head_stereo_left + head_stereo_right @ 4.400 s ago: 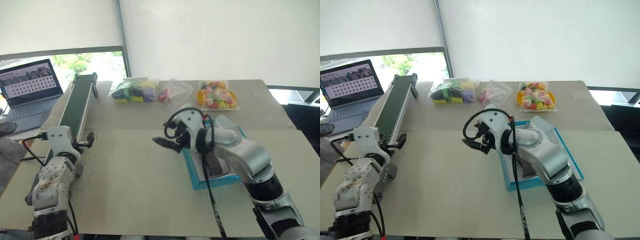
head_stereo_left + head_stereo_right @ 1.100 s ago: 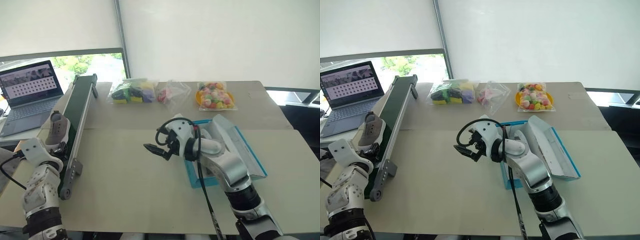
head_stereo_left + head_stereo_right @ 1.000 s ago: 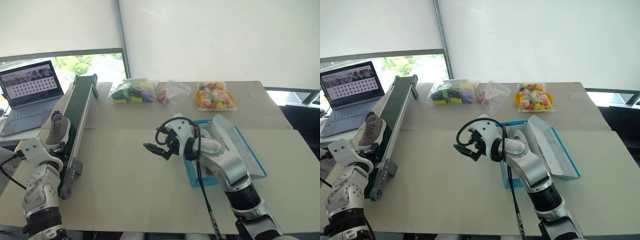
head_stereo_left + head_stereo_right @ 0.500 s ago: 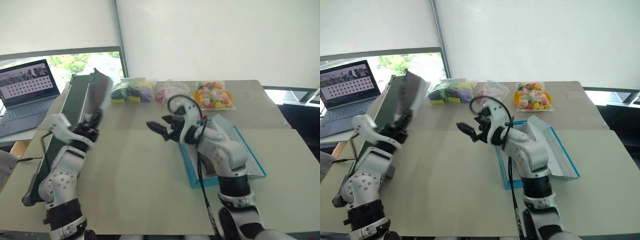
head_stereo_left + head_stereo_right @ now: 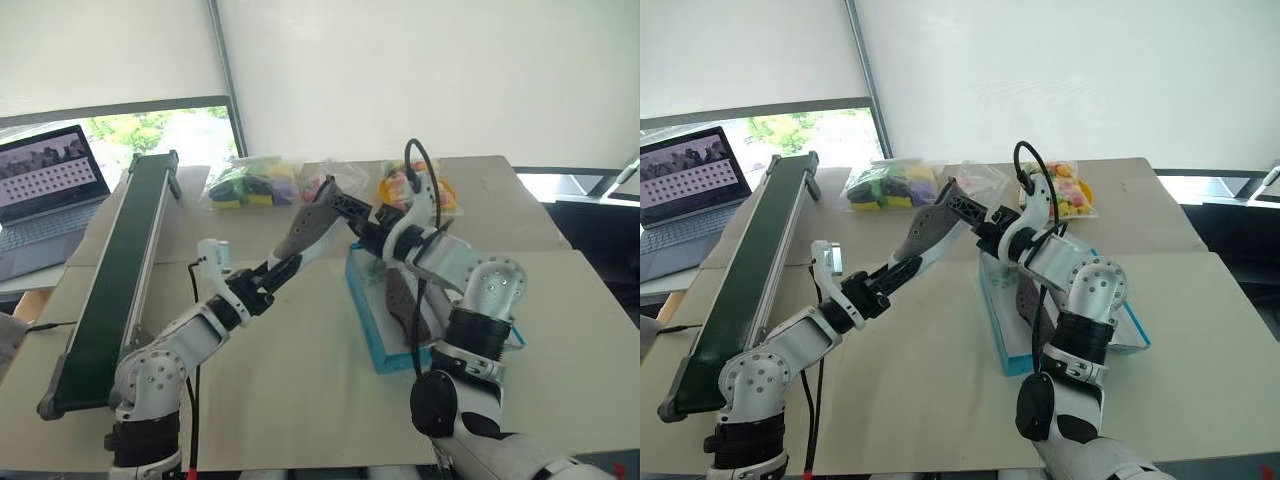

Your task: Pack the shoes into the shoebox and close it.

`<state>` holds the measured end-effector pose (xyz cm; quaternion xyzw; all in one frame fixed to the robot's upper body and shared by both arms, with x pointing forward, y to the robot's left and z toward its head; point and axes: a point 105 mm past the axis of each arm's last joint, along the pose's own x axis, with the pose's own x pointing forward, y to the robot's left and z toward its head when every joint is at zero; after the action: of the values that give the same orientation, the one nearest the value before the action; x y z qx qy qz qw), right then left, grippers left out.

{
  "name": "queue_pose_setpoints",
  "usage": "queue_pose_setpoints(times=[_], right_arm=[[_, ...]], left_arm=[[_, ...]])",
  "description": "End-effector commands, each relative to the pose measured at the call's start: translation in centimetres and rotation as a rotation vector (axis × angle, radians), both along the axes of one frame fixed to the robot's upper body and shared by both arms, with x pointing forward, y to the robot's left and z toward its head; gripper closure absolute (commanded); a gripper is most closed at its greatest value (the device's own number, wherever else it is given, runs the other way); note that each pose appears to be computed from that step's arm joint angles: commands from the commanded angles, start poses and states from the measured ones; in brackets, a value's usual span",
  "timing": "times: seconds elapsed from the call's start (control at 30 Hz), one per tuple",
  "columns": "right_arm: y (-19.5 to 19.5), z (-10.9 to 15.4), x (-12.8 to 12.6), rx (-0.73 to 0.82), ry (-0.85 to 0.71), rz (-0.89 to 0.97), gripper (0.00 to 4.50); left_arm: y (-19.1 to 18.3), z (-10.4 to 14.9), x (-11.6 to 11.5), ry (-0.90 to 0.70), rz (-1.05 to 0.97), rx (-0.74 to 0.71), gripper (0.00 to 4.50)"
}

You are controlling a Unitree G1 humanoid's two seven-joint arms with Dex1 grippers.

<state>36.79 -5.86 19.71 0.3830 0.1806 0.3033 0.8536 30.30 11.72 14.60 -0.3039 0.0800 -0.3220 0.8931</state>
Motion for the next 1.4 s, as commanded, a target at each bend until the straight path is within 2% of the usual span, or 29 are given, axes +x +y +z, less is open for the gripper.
queue_pose_setpoints(times=[0.03, 0.23, 0.37, 0.63, 0.67, 0.77, 0.83, 0.97, 1.07, 1.2, 1.4], right_arm=[[3.8, 3.2, -1.7, 0.074, -0.090, 0.116, 0.73], [4.0, 3.5, -2.1, 0.082, -0.100, 0.116, 2.79], [4.1, 3.6, -2.1, 0.099, -0.094, 0.116, 3.99], [3.7, 5.3, -2.1, 0.230, -0.093, 0.099, 4.04], [3.5, 5.5, -2.0, 0.245, -0.089, 0.087, 4.05], [2.3, 5.9, -1.2, 0.281, -0.082, 0.025, 4.05], [1.4, 6.1, -0.8, 0.279, -0.086, -0.015, 4.05], [-2.8, 9.5, 0.6, 0.111, -0.233, -0.095, 4.05], [-4.9, 9.7, 1.0, -0.115, -0.237, -0.056, 4.05], [-6.6, 8.0, 0.8, -0.387, -0.166, 0.039, 4.05], [-8.7, 3.3, 0.0, -0.748, -0.029, 0.206, 4.05]], left_arm=[[-0.5, 1.9, -0.1, -0.089, -0.035, 0.001, 1.93], [-0.4, 1.7, 0.0, -0.092, -0.033, 0.009, 1.93], [-0.5, 1.6, 0.0, -0.099, -0.037, 0.027, 1.93], [-0.2, 0.7, 0.3, -0.156, -0.007, 0.198, 1.93], [-0.3, 0.7, 0.2, -0.167, -0.018, 0.201, 1.12], [-0.5, 0.7, 0.1, -0.204, -0.032, 0.275, 0.09], [-0.6, 0.6, 0.0, -0.214, -0.042, 0.307, 0.09], [-0.4, -0.5, -0.6, -0.213, -0.083, 0.380, 0.09], [-0.2, -1.4, -1.2, -0.229, -0.133, 0.480, 0.09], [-0.3, -2.0, -2.0, -0.240, -0.209, 0.523, 0.09], [-0.7, -2.2, -2.2, -0.273, -0.271, 0.574, 0.09]])
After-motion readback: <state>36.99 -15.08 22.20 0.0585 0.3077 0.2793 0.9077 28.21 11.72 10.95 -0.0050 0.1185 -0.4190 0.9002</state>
